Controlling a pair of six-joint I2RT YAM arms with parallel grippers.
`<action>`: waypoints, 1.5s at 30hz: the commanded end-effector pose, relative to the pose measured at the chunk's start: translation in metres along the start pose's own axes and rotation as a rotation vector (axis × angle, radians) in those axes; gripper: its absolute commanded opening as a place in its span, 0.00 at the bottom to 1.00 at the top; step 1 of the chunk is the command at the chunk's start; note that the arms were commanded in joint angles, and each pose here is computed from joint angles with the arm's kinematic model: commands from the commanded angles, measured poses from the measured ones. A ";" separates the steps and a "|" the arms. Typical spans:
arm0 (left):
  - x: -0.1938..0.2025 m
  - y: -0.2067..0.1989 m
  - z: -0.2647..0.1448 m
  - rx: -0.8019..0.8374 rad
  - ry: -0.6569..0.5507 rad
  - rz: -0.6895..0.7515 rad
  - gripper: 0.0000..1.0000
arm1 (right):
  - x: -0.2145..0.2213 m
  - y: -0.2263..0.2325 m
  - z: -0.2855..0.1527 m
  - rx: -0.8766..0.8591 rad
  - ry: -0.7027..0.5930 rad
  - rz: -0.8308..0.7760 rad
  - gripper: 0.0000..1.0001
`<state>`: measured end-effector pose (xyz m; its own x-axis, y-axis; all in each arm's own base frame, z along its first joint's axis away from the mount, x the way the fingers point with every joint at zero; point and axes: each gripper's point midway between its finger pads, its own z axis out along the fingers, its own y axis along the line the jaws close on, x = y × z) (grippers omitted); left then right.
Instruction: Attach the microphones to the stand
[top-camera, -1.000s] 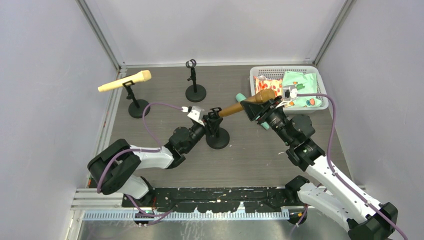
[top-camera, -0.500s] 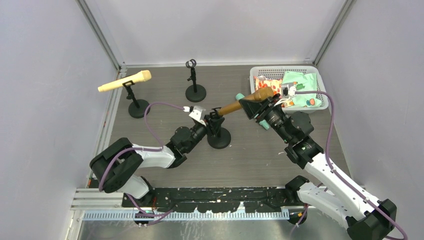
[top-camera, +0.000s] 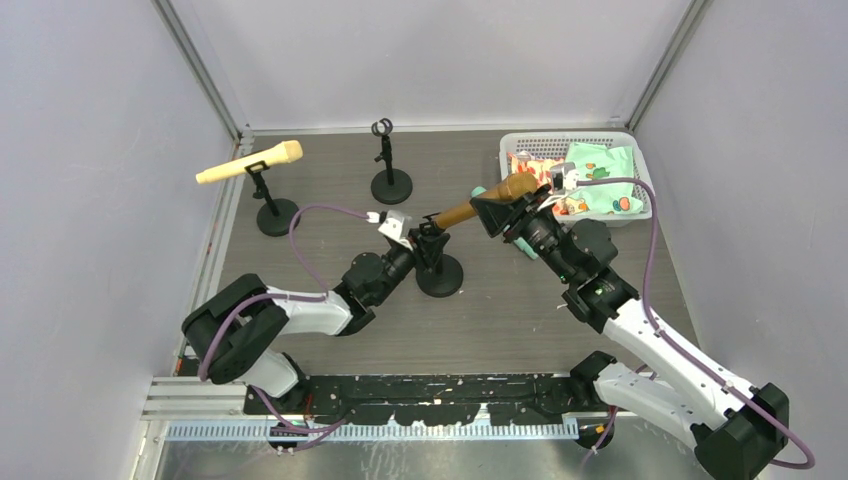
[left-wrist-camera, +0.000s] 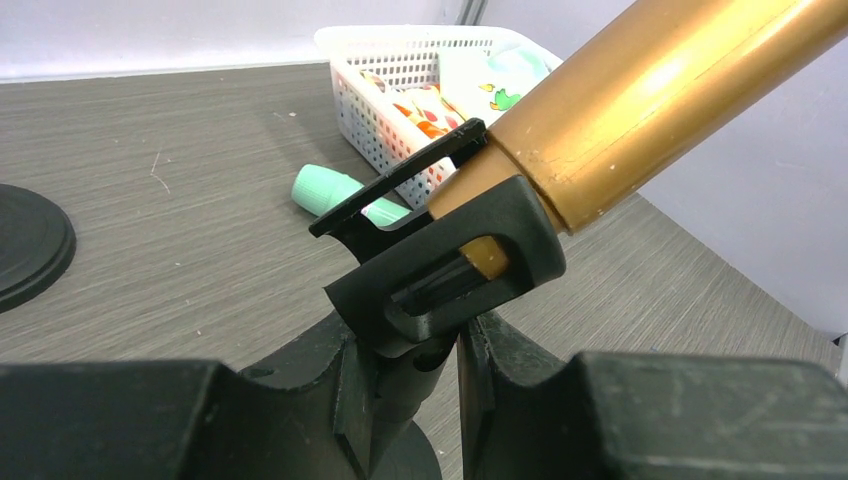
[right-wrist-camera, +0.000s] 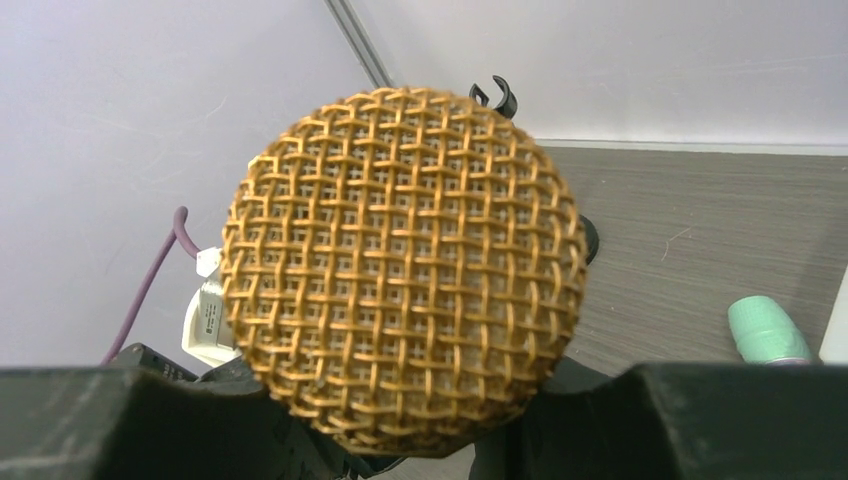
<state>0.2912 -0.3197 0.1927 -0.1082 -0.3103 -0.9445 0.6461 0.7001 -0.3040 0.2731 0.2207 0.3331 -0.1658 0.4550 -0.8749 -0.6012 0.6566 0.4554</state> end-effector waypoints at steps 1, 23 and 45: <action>0.034 -0.019 -0.003 0.048 0.115 -0.090 0.00 | 0.006 0.008 0.003 -0.011 0.032 -0.079 0.01; 0.039 -0.037 0.001 0.099 0.132 -0.043 0.00 | 0.108 -0.036 -0.003 0.126 0.331 -0.151 0.01; 0.041 -0.045 0.003 0.119 0.143 0.000 0.00 | 0.201 -0.062 -0.020 0.121 0.583 -0.112 0.01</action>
<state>0.3026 -0.3212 0.1943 -0.1038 -0.3416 -0.9341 0.5831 0.7399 -0.3354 0.2983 0.2546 0.3025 -0.1105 0.4080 -0.9063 -0.6054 0.6955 0.3869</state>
